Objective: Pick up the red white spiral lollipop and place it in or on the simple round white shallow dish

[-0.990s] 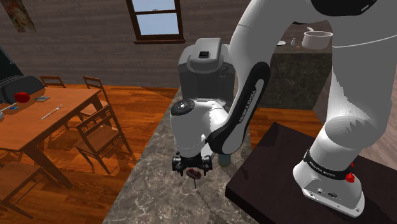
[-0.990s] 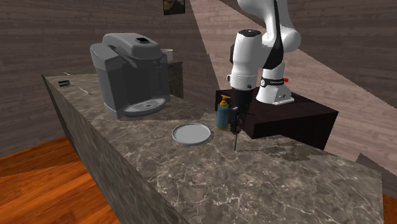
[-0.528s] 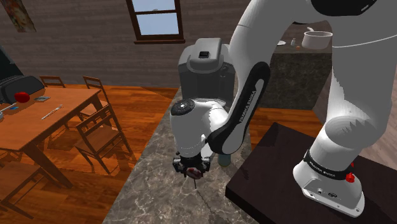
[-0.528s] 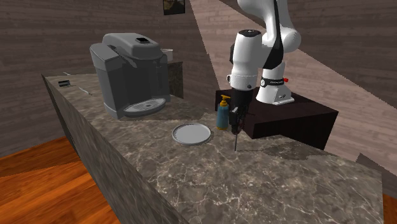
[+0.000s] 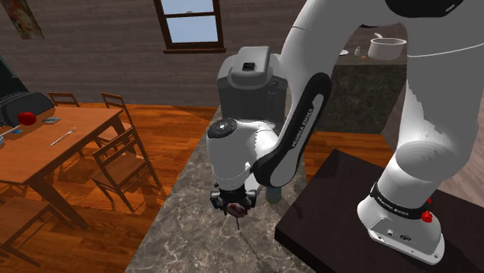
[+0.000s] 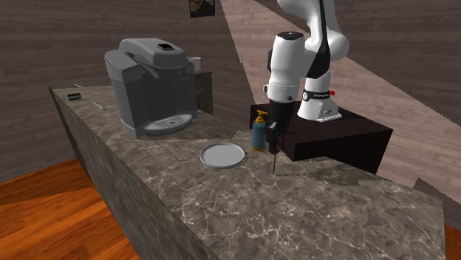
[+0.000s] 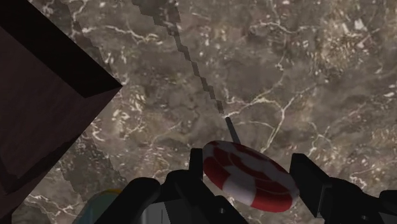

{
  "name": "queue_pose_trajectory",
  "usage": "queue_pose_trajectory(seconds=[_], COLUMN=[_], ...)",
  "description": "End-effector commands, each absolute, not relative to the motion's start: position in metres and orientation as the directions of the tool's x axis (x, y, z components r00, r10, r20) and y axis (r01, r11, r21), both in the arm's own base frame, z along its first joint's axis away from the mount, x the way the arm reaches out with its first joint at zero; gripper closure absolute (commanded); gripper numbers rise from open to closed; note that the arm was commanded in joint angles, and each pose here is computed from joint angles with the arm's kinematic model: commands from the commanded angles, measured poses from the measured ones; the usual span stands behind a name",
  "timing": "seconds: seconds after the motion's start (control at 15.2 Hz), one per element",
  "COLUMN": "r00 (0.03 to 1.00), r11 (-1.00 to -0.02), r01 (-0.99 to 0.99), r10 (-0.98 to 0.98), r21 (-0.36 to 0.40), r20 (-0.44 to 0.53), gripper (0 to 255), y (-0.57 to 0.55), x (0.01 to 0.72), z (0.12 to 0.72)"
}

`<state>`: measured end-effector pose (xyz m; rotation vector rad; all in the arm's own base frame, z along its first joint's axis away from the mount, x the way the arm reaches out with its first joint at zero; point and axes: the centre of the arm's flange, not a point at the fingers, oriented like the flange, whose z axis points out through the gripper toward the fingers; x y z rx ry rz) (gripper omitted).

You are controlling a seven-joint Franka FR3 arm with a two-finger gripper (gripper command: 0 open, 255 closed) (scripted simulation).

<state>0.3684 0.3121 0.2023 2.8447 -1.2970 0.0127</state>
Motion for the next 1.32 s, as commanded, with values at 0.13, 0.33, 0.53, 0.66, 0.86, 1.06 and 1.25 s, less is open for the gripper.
queue_pose_trajectory(seconds=[0.13, 0.33, 0.53, 0.66, 0.86, 1.06, 1.25], r00=[0.656, 0.656, 0.656, 0.656, 0.656, 0.656, 0.656], r11=[-0.656, -0.656, -0.656, -0.656, -0.656, -0.656, -0.656], r01=[-0.755, -0.755, -0.755, -0.755, -0.755, -0.755, -0.755], r10=[-0.755, -0.755, -0.755, -0.755, -0.755, -0.755, -0.755], r21=[0.011, 0.011, 0.011, 0.011, 0.011, 0.011, 0.011], r20=[0.013, 0.013, 0.013, 0.013, 0.013, 0.013, 0.013], gripper=[255, 255, 255, 255, 255, 255, 255], y=[0.312, 0.312, 0.312, 0.312, 0.312, 0.312, 0.282], x=[0.368, 0.368, 0.368, 0.368, 0.368, 0.368, 0.393], z=[0.222, 0.237, 0.253, 0.264, 0.28, 0.295, 0.303])
